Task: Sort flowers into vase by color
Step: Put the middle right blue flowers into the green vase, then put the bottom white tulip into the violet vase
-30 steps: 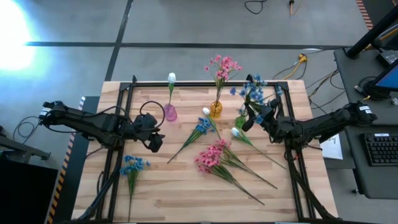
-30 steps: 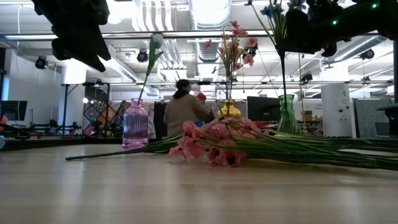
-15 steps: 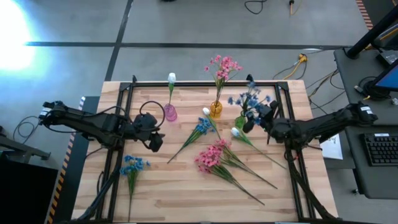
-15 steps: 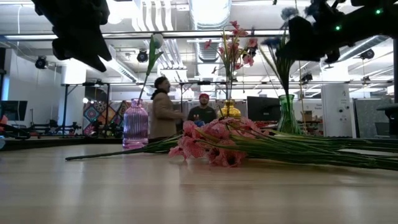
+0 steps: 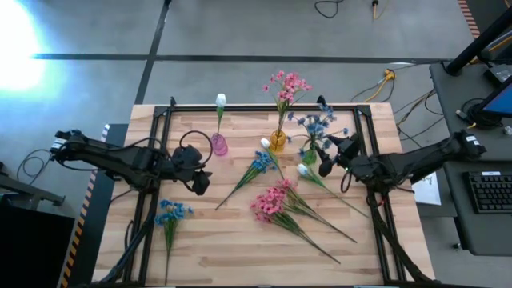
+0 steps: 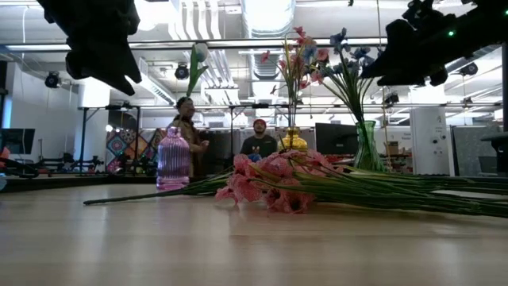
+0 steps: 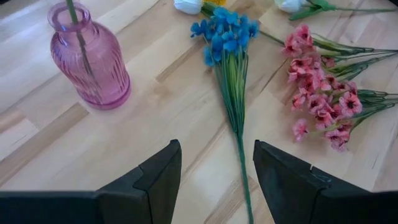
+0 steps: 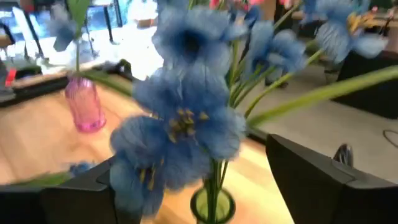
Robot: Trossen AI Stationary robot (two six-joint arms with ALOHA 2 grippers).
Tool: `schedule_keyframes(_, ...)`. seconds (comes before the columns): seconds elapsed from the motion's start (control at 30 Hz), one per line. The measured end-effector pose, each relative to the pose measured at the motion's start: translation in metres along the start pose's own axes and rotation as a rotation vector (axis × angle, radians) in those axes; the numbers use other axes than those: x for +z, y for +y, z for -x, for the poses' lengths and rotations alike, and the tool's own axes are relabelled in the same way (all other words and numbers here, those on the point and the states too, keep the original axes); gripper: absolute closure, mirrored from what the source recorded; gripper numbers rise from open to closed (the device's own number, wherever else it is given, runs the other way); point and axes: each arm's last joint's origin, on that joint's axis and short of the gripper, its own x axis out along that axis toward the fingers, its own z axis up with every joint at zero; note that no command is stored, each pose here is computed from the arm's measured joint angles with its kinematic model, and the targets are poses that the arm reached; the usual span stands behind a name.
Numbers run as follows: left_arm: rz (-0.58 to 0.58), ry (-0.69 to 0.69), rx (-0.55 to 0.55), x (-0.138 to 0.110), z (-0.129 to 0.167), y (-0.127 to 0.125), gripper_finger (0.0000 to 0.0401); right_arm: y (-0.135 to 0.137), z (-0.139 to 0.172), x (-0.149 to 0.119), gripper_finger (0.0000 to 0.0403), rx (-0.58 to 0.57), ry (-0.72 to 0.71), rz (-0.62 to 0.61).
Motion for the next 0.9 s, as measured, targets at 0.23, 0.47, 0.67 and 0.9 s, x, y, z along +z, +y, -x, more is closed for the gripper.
schedule_keyframes(0.23, 0.047, 0.064, -0.043, -0.007, -0.004, -0.001, 0.0214, -0.001, 0.005, -0.006, 0.0094, 0.068, 0.124, -0.059)
schedule_keyframes(0.47, 0.046, 0.054, -0.106, -0.011, -0.001, -0.009, 0.0214, -0.002, 0.006, -0.012, 0.0099, 0.139, 0.222, -0.092)
schedule_keyframes(0.67, -0.086, -0.007, -0.166, -0.012, -0.009, -0.028, 0.0214, -0.005, 0.008, -0.021, 0.0106, 0.147, 0.326, -0.105)
schedule_keyframes(0.9, -0.267, -0.01, -0.203, -0.026, -0.044, -0.062, 0.0214, -0.005, 0.011, -0.028, 0.0105, 0.229, 0.47, -0.146)
